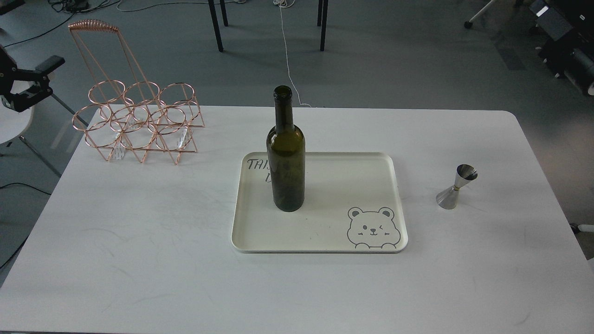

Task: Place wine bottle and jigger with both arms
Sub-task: 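Reach the left gripper to the neck of the green wine bottle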

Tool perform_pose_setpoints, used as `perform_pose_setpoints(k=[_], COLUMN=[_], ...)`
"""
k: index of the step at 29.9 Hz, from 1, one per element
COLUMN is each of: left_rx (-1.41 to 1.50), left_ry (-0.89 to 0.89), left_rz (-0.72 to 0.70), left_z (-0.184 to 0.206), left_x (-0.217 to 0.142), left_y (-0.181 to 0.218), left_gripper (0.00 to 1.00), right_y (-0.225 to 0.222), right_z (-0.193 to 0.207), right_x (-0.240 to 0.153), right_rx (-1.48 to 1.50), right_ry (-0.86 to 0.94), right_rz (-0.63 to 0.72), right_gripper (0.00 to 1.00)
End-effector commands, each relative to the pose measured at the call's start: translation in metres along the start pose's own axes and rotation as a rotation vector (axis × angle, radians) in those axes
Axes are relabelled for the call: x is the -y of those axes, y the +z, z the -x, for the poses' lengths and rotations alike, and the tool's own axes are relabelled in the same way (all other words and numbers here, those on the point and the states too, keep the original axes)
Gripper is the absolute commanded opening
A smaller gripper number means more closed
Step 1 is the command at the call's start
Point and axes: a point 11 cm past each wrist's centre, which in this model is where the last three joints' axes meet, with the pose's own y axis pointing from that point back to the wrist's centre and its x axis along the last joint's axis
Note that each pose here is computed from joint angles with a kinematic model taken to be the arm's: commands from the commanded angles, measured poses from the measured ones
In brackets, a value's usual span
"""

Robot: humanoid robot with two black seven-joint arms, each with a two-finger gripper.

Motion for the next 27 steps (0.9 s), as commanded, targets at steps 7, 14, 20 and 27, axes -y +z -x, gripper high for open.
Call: perform_pose_setpoints(k=[7,14,20,27], left_rx=[0.751,1.249,1.492,1.495], left_ry=[-0.361,-0.528,-0.580,-0.507], left_rz=[-0.094,-0.109,-0.057,0.051], left_z=[0.105,0.146,0.171,0.195], left_x=[0.045,0.081,0.102,0.130], left_y=[-0.004,-0.047,-0.064,-0.068], left_gripper=[0.98,0.98,0.98,0.98], right_y=[0.002,0.016,0.031,0.042], right_z=[-0.011,-0.011,-0.003,0.006], right_x=[0.024,0.024,0.011,0.005], right_rx=[0.581,0.955,1.196,1.213], right_ry=[0.143,0.208,0.244,0.253], right_rz=[-0.011,-0.080,-0.144,-0.119], right_gripper=[0.96,0.96,0.97,0.97])
